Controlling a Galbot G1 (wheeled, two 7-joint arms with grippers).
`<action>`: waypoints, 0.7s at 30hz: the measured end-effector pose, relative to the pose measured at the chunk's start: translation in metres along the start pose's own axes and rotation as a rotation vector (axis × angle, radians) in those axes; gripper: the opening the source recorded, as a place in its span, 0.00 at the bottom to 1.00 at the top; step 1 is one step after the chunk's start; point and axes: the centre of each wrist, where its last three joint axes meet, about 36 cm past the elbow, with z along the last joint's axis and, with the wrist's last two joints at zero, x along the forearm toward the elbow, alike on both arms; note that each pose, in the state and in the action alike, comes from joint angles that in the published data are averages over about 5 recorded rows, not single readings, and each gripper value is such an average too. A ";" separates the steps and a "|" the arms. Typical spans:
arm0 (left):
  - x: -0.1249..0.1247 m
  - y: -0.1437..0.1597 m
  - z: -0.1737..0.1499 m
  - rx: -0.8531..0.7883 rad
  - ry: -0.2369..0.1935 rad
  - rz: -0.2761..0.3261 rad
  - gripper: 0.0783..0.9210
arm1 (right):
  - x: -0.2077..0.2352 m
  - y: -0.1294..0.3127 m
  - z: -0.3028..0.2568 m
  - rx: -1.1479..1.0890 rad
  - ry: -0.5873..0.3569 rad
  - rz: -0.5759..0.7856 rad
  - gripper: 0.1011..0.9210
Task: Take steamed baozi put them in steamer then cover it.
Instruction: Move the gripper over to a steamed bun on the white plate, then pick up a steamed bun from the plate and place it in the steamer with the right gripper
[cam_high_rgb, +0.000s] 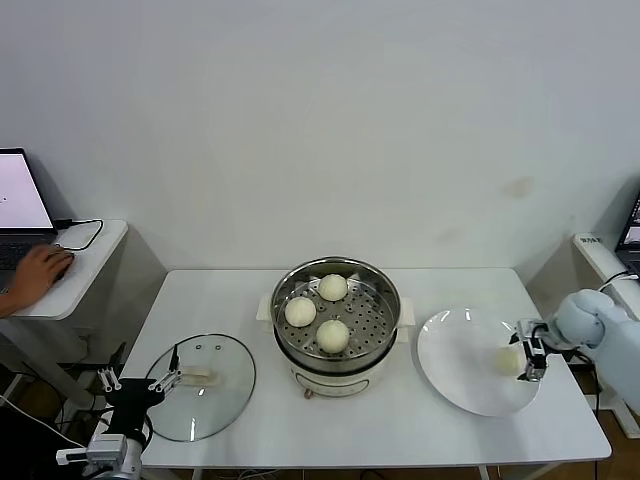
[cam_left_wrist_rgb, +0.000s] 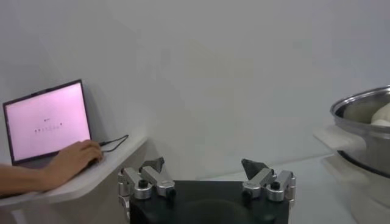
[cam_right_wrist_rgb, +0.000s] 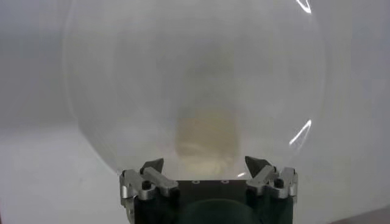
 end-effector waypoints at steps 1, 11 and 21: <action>0.000 0.000 0.000 0.001 0.001 0.000 0.88 | -0.001 -0.001 -0.001 0.000 0.000 0.001 0.81; 0.000 -0.002 0.002 0.004 0.005 0.000 0.88 | -0.005 -0.004 -0.004 0.005 0.006 -0.007 0.71; 0.000 -0.005 0.000 0.007 0.000 0.007 0.88 | 0.002 -0.006 0.000 0.009 0.011 -0.010 0.54</action>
